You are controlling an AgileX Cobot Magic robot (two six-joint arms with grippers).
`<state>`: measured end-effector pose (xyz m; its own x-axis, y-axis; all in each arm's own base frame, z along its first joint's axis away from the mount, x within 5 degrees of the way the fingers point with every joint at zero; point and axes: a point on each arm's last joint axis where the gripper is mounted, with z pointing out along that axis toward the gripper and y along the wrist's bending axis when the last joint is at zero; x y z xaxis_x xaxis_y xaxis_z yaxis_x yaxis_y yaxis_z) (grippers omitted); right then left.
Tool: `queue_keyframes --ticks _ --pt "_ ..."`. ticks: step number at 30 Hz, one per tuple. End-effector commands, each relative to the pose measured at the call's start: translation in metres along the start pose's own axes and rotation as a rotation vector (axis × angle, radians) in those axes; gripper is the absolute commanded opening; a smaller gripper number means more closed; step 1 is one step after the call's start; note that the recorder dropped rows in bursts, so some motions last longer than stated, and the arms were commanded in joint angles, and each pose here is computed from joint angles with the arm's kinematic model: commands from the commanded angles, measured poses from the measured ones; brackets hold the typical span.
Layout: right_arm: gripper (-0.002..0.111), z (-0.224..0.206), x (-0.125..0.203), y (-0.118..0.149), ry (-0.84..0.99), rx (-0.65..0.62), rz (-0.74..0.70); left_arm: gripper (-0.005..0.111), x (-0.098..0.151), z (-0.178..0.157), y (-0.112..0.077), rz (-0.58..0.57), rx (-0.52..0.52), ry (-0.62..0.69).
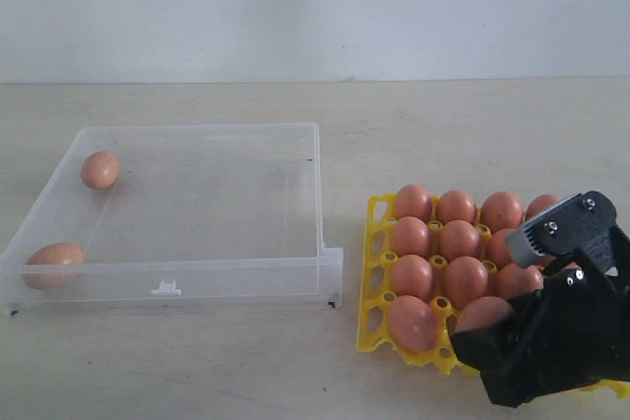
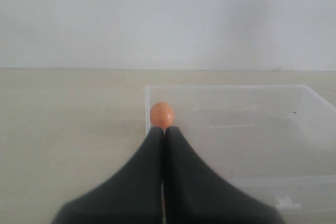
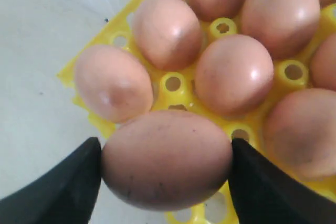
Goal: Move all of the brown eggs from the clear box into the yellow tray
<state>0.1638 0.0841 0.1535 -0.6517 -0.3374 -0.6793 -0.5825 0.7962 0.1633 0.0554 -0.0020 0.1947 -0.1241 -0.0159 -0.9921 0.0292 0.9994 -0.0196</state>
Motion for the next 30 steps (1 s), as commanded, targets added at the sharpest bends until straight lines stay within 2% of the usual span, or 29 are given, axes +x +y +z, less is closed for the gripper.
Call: queue_keyframes --ticks 1,8,12,13,18,27,30 --pt "0.0 -0.001 -0.015 0.003 -0.053 -0.043 0.079 -0.004 0.0 0.0 0.0 0.004 0.007 -0.002" --pt "0.0 -0.001 -0.023 -0.002 -0.067 -0.001 0.232 -0.004 0.0 0.0 0.0 0.004 0.007 -0.002" --pt "0.0 -0.002 -0.028 0.012 -0.089 -0.167 0.295 -0.004 0.0 0.0 0.0 0.004 0.007 -0.002" --pt "0.0 -0.003 -0.028 0.012 -0.087 -0.17 0.32 -0.004 0.0 0.0 0.0 0.004 0.007 -0.002" --pt "0.0 -0.001 -0.025 0.003 -0.073 -0.07 0.383 -0.004 0.0 0.0 0.0 0.004 0.007 -0.002" --pt "0.02 -0.002 -0.023 0.007 -0.041 -0.112 0.419 -0.004 0.0 0.0 0.0 0.004 0.007 -0.002" --pt "0.021 -0.001 -0.023 0.006 -0.04 -0.101 0.436 -0.004 0.0 0.0 0.0 0.004 0.007 -0.002"
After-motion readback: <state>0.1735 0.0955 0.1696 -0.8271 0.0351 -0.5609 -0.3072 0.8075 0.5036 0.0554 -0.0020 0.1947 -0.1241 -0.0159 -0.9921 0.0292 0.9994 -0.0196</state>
